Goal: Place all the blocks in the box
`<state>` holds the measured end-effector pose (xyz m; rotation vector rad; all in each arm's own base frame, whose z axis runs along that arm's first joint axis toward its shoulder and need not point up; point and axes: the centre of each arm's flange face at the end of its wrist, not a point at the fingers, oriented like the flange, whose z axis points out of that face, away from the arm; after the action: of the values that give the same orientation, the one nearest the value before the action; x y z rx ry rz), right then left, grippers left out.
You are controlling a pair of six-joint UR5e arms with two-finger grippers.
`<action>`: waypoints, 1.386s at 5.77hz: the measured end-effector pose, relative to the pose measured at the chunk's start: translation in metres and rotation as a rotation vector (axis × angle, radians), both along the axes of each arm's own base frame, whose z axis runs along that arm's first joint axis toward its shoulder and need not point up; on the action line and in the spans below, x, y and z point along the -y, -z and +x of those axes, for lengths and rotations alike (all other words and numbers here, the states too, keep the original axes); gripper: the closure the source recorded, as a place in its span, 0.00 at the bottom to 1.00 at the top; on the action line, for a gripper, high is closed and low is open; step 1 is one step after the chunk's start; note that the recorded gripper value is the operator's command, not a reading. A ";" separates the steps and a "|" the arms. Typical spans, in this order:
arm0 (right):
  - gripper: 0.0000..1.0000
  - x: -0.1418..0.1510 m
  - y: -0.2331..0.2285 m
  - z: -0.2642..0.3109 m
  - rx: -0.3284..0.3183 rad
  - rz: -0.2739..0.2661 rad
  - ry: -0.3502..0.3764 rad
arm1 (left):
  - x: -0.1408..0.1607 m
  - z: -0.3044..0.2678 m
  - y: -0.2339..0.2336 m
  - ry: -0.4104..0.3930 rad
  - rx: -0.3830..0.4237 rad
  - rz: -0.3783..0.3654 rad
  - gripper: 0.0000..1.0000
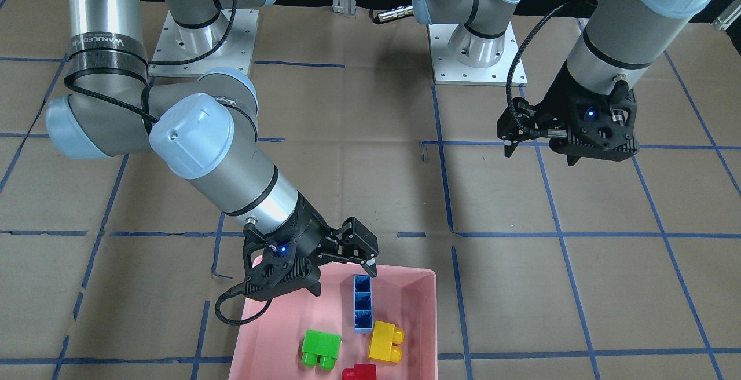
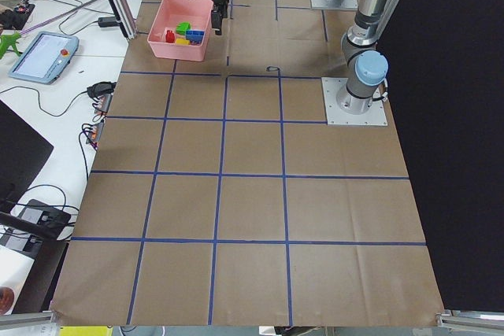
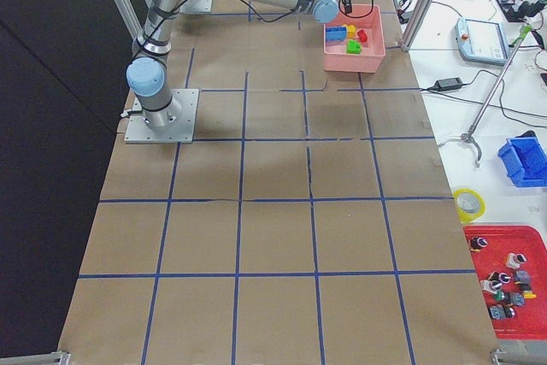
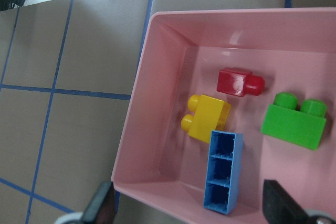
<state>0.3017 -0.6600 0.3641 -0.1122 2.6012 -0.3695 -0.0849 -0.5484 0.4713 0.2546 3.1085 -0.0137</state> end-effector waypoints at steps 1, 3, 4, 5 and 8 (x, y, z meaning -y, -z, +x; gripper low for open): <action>0.00 -0.013 -0.012 -0.011 -0.043 0.087 -0.010 | -0.005 -0.001 0.000 0.001 0.001 0.006 0.00; 0.00 -0.044 -0.051 -0.058 -0.289 0.167 -0.117 | -0.025 0.003 -0.017 0.001 0.050 0.009 0.00; 0.00 -0.067 -0.075 -0.076 -0.370 0.223 -0.140 | -0.025 0.004 -0.014 -0.002 0.061 0.022 0.00; 0.00 -0.098 -0.104 -0.086 -0.400 0.274 -0.150 | -0.022 0.006 -0.010 -0.006 0.067 0.030 0.00; 0.00 -0.198 -0.147 -0.104 -0.430 0.252 -0.135 | -0.010 0.007 0.003 -0.020 0.065 0.047 0.00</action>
<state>0.1974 -0.4618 0.5113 -0.3069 3.0144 0.0414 -0.0781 -0.5380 0.4686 0.2198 3.0494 0.0661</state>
